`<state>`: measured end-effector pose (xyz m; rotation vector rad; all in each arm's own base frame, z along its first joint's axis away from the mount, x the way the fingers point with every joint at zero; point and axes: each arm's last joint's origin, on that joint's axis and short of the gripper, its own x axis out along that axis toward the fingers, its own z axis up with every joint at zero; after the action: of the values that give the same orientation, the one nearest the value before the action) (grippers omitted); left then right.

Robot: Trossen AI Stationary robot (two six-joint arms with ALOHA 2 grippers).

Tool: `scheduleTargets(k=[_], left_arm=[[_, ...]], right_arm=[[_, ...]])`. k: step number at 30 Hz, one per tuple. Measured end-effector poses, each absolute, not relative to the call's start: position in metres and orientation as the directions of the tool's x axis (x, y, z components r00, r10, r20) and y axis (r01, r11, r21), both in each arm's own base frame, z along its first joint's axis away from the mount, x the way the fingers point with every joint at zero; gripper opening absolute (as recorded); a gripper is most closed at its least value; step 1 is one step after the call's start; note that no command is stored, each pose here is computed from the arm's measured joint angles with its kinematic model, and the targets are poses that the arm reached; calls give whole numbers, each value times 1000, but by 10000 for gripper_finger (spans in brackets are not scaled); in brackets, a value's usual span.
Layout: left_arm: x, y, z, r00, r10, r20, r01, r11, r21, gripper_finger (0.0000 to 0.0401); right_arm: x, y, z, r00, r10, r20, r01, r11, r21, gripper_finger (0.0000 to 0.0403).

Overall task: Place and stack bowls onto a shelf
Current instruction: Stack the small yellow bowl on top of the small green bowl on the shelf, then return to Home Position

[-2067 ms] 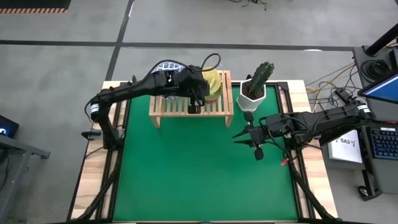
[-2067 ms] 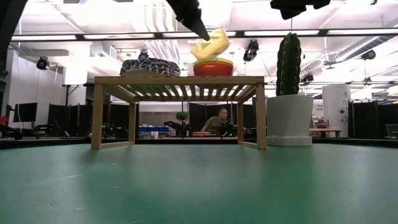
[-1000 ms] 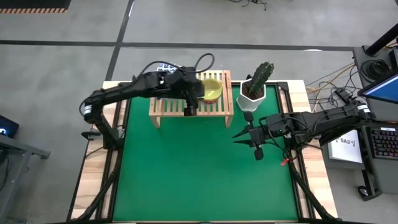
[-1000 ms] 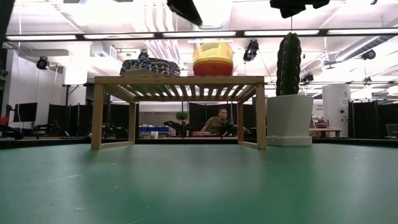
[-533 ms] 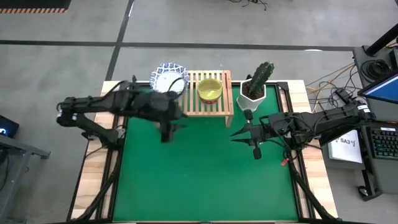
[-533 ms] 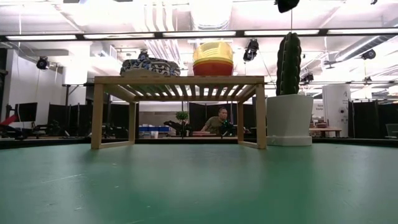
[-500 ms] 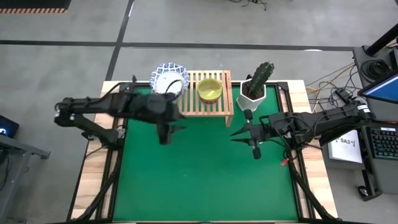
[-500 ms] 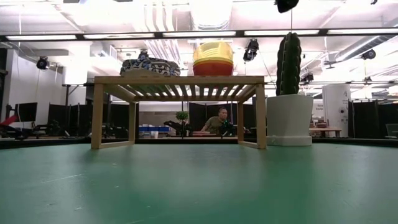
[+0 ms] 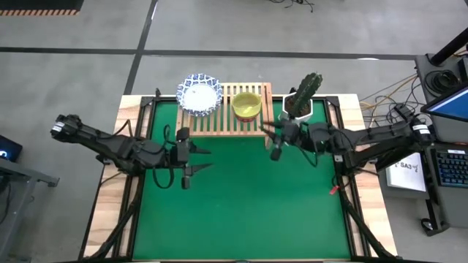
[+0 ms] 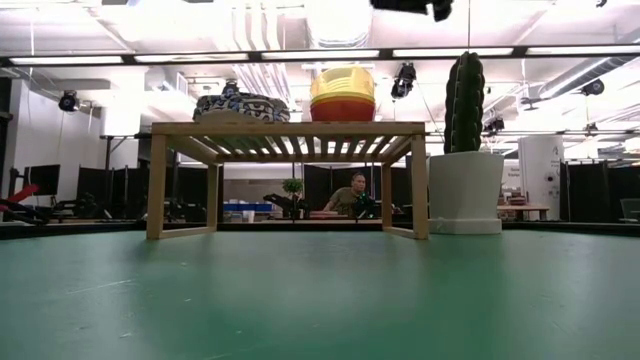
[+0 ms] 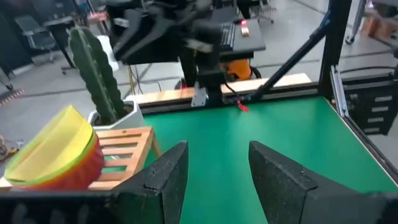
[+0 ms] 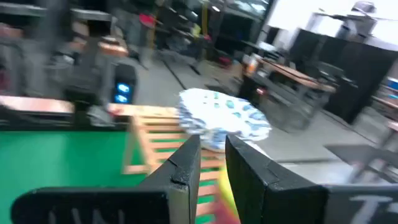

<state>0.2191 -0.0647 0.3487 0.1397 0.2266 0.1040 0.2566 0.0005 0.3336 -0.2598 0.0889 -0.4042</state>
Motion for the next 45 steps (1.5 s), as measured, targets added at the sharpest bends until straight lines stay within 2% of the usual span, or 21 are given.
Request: scheduleTargets(k=[8, 13, 17, 23, 27, 31, 35, 38, 45], left_arm=[[219, -65, 343, 973, 120, -196, -91, 984, 154, 152], [219, -65, 343, 973, 120, -196, -91, 984, 153, 152], [219, -65, 342, 972, 120, -201, -91, 985, 146, 152], [219, -66, 341, 971, 115, -208, -86, 986, 143, 152], [216, -68, 336, 960, 106, -260, -64, 984, 165, 152], [204, -69, 327, 923, 100, -372, -23, 978, 206, 152], [183, -66, 321, 908, 88, -410, -23, 987, 160, 152], [165, -60, 307, 914, 77, -398, -24, 990, 136, 146], [130, -42, 265, 963, 67, -262, -57, 997, 46, 122]], right_arm=[[292, -66, 338, 794, -595, -124, 543, 786, -294, 15], [308, -87, 331, 835, -498, -236, 447, 862, -237, 9], [321, -91, 320, 824, -482, -299, 423, 873, -242, 9], [326, -93, 314, 808, -498, -314, 437, 865, -246, 9], [323, -90, 319, 818, -492, -298, 434, 868, -243, 9], [313, -78, 319, 888, -354, -295, 298, 929, -218, 9], [294, -63, 300, 945, -103, -309, 54, 985, -165, 9], [275, -54, 281, 956, 71, -285, -115, 984, -139, 9], [237, -45, 240, 969, 96, -226, -126, 984, -123, 9]])
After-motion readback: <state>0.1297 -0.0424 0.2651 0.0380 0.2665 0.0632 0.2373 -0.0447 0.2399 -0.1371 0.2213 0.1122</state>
